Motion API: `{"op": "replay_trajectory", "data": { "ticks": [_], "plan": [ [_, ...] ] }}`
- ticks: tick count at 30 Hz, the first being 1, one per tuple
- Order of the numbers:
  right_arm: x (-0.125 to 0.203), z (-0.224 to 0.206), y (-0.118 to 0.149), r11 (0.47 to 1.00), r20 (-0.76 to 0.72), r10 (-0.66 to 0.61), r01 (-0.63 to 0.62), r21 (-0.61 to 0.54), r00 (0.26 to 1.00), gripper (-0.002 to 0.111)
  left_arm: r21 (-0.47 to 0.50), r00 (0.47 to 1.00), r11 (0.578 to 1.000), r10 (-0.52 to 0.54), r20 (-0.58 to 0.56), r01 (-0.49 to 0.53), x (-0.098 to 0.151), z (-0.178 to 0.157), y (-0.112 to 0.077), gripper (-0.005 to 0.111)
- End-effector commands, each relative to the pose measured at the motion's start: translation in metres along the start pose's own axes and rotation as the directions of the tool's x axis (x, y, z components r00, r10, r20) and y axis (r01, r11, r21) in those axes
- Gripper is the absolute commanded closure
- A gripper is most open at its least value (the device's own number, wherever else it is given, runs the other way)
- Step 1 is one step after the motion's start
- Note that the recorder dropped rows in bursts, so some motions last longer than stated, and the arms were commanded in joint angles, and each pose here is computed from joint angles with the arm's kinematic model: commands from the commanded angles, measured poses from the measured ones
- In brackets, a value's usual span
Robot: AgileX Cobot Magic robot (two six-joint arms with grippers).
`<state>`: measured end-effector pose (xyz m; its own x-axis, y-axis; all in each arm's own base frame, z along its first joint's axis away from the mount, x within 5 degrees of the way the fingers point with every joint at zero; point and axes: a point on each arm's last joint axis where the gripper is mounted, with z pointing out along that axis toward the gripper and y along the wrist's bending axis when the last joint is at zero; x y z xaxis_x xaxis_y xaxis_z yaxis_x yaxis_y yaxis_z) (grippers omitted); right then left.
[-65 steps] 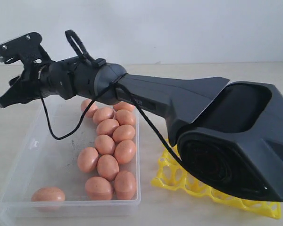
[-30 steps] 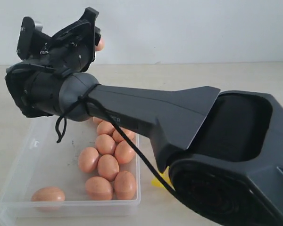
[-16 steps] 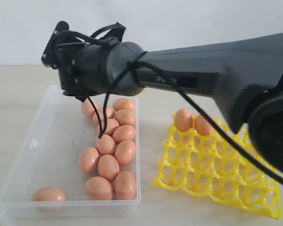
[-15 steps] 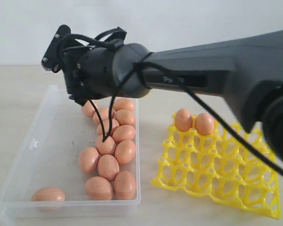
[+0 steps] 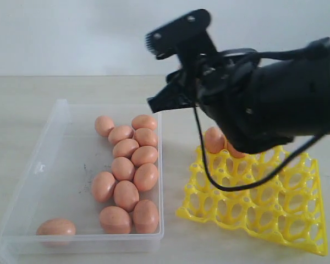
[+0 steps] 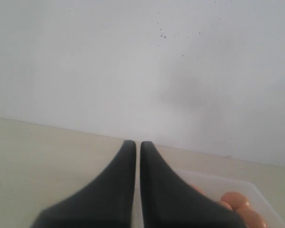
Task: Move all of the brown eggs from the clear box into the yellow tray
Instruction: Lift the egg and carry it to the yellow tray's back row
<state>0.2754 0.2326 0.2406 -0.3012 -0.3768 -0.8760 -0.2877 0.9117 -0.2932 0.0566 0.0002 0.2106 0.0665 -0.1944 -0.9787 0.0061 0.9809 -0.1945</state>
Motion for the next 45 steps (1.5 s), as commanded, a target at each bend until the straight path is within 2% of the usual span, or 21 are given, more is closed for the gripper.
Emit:
{"op": "replay_trajectory", "data": {
  "ticks": [1,2,5,13,19,24,30,36,38,45],
  "plan": [
    [0.021,-0.030,-0.050,0.937,0.061,0.280,-0.286,0.199,0.958,0.109,-0.003,1.000,1.000,-0.018,0.022,0.018,-0.003,0.000,0.000,0.103],
    [0.025,-0.039,-0.059,0.912,0.095,0.319,-0.333,0.241,0.943,0.109,-0.003,1.000,1.000,-0.018,0.022,0.018,-0.003,0.000,0.000,0.103],
    [0.043,-0.061,-0.075,0.906,0.098,0.306,-0.321,0.274,0.947,0.109,-0.003,1.000,1.000,-0.018,0.022,0.018,-0.003,0.000,0.000,0.103],
    [0.075,-0.104,-0.091,0.929,0.059,0.335,-0.340,0.149,0.940,0.109,-0.003,1.000,1.000,-0.018,0.022,0.018,-0.003,0.000,0.000,0.103],
    [0.102,-0.115,-0.095,0.939,0.012,0.318,-0.317,0.133,0.948,0.109,-0.003,1.000,1.000,-0.018,0.022,0.018,-0.003,0.000,0.000,0.103],
    [0.100,-0.114,-0.090,0.940,-0.009,0.329,-0.327,0.093,0.944,0.109,-0.003,1.000,1.000,-0.018,0.022,0.018,-0.003,0.000,0.000,0.103],
    [0.111,-0.101,-0.108,0.896,-0.105,0.438,-0.425,0.125,0.893,0.109,-0.003,1.000,1.000,-0.018,0.022,0.018,-0.003,0.000,0.000,0.103],
    [0.109,-0.068,-0.114,0.837,-0.306,0.509,-0.545,-0.041,0.805,0.109,-0.003,1.000,1.000,-0.018,0.022,0.018,-0.003,0.000,0.000,0.103],
    [0.107,-0.058,-0.115,0.843,-0.327,0.490,-0.535,-0.060,0.808,0.109,-0.003,1.000,1.000,-0.018,0.022,0.018,-0.003,0.000,0.000,0.103],
    [0.133,-0.030,-0.121,0.890,-0.379,0.451,-0.439,0.121,0.808,0.109,-0.003,1.000,1.000,-0.018,0.022,0.018,-0.003,0.000,0.000,0.103]
  ]
}}
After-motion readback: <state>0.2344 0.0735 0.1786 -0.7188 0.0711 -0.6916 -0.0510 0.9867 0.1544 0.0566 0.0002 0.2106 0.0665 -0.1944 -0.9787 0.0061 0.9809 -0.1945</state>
